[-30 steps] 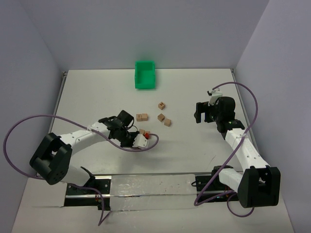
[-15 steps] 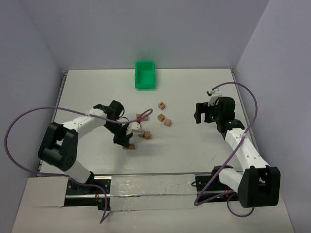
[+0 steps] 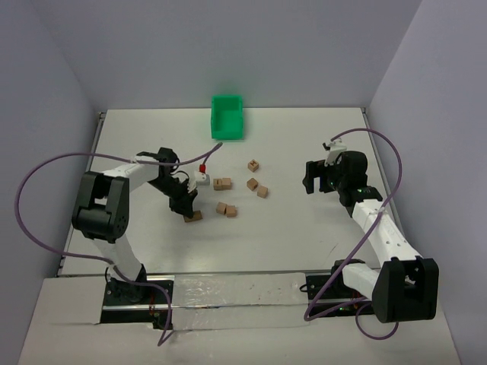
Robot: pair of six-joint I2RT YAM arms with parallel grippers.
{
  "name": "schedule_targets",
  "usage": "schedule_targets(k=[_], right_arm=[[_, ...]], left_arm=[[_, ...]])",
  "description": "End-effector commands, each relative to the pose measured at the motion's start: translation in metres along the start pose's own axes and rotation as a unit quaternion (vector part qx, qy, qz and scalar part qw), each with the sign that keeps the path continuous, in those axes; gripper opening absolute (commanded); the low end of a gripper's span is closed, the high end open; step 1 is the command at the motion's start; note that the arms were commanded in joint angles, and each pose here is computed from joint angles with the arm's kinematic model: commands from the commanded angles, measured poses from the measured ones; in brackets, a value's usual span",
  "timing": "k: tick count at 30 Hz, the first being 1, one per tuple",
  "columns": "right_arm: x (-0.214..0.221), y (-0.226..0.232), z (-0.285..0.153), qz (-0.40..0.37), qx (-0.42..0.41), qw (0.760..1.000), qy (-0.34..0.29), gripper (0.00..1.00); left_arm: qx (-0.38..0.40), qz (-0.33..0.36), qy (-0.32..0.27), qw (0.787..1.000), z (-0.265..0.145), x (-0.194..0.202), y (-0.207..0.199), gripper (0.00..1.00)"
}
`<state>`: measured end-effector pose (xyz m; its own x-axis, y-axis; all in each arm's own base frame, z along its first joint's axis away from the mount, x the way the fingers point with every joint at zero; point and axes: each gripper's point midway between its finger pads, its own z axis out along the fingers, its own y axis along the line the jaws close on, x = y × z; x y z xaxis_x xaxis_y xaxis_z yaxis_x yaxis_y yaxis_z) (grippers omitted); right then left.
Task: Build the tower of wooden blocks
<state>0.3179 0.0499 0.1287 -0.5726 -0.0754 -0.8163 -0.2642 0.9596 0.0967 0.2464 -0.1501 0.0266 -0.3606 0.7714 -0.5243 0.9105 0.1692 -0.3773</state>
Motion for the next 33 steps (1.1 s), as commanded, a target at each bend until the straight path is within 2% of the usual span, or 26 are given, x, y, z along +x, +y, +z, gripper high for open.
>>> schedule_targets(k=[1,5,7,9,13,22,23,24,29,33], right_arm=[[-0.024,0.003,-0.002,-0.011,-0.006,1.0,-0.025,1.0],[-0.024,0.003,-0.002,-0.01,-0.005,1.0,-0.023,1.0],[-0.023,0.003,-0.002,-0.011,-0.005,1.0,-0.023,1.0],[-0.024,0.003,-0.002,-0.012,-0.006,1.0,-0.025,1.0],[-0.024,0.004,-0.002,-0.01,-0.008,1.0,-0.025,1.0],[-0.026,0.004,-0.005,-0.009,-0.006,1.0,-0.029,1.0],[-0.026,0.004,-0.006,-0.009,-0.005,0.999,-0.031,1.0],[-0.026,0.004,-0.006,-0.009,-0.005,0.999,-0.031,1.0],[-0.029,0.005,-0.008,-0.009,-0.006,0.999,-0.036,1.0],[-0.03,0.005,-0.008,-0.01,-0.007,0.999,-0.038,1.0]], left_arm=[[0.001,-0.008,-0.037,0.999,-0.002,-0.018,0.023,0.11],[-0.019,-0.022,-0.035,0.999,0.001,-0.014,0.044,0.15],[-0.032,-0.026,-0.035,0.999,0.001,-0.013,0.05,0.2],[-0.046,-0.029,-0.031,0.998,0.001,-0.009,0.055,0.29],[-0.077,-0.034,-0.026,0.996,-0.004,-0.008,0.068,0.39],[-0.125,-0.028,-0.027,0.991,-0.019,-0.017,0.088,0.54],[-0.135,-0.023,-0.032,0.99,-0.025,-0.02,0.091,0.56],[-0.144,-0.02,-0.036,0.989,-0.029,-0.023,0.093,0.61],[-0.204,0.024,-0.056,0.977,-0.057,-0.039,0.093,0.72],[-0.228,0.057,-0.069,0.97,-0.073,-0.047,0.078,0.74]])
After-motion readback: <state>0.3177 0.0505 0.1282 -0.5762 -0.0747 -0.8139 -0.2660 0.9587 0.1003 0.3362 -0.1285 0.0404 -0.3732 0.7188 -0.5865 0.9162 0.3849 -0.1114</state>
